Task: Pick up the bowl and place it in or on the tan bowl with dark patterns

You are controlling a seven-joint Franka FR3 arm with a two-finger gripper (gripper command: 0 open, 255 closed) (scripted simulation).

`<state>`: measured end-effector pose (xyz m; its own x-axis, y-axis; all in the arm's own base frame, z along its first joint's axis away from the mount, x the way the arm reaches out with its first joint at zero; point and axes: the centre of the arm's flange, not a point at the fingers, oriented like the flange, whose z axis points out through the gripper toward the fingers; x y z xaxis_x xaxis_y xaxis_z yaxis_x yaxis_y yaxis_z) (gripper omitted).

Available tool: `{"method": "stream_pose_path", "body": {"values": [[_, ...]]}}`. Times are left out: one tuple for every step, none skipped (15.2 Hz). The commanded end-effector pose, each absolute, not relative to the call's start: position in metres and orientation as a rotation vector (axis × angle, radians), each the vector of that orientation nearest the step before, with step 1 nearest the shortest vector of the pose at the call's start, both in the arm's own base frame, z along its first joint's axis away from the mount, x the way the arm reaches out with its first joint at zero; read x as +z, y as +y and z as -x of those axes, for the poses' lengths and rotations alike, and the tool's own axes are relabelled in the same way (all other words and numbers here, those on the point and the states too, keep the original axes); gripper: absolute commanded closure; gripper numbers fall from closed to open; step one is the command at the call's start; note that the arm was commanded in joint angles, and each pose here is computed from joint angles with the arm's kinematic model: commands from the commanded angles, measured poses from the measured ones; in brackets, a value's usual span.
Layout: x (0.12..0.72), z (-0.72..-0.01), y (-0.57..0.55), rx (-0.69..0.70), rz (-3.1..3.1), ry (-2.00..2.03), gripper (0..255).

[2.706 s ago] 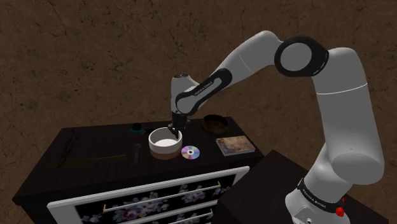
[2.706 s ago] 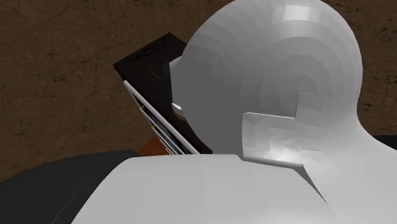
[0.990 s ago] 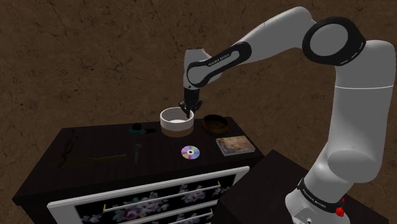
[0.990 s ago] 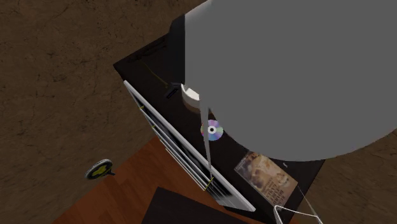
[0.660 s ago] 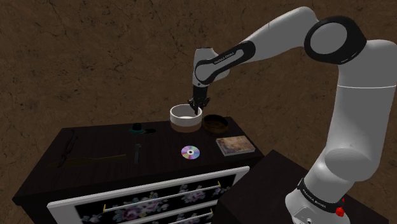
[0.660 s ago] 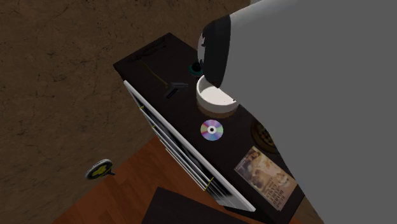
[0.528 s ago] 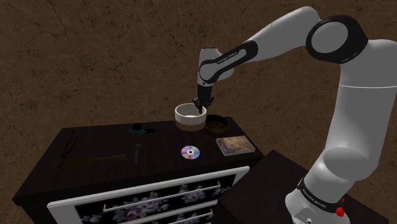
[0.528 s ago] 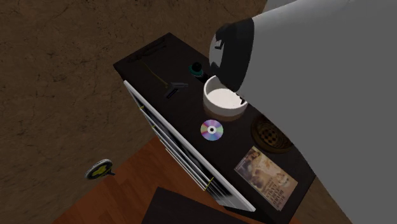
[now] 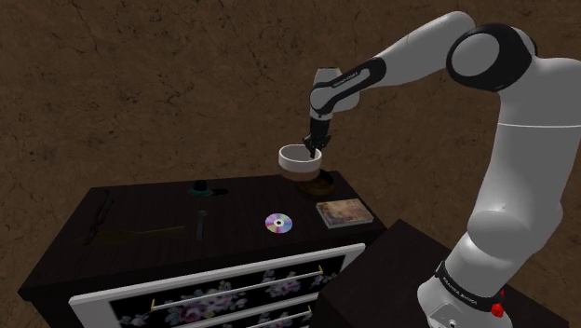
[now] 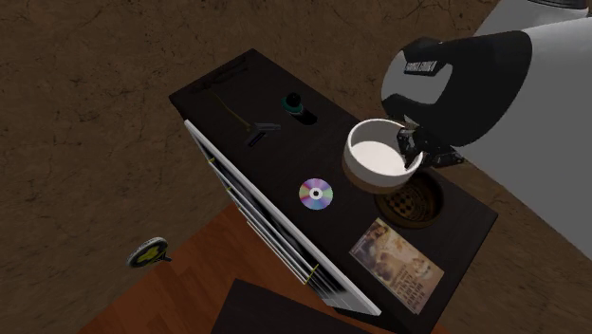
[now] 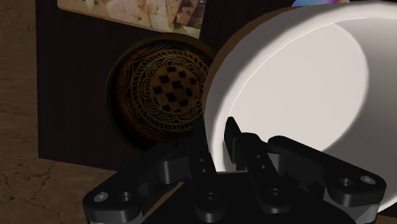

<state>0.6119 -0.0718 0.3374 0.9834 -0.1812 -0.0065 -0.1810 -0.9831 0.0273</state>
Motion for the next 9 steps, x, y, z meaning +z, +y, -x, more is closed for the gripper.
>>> {"method": "stream_pose_path", "body": {"values": [[0.339,-0.612,-0.098,-0.012,-3.103,-0.281,255],[0.34,-0.612,-0.111,-0.012,-3.103,-0.281,255],[0.341,-0.612,-0.124,-0.012,-3.103,-0.281,255],[0.341,-0.611,-0.137,-0.012,-3.103,-0.281,255],[0.342,-0.611,-0.15,-0.012,-3.103,-0.281,255],[0.343,-0.611,-0.163,-0.012,-3.103,-0.281,255],[0.343,-0.611,-0.177,-0.012,-3.103,-0.281,255],[0.344,-0.611,-0.19,-0.012,-3.103,-0.281,255],[0.345,-0.61,-0.204,-0.012,-3.103,-0.281,255]]}}
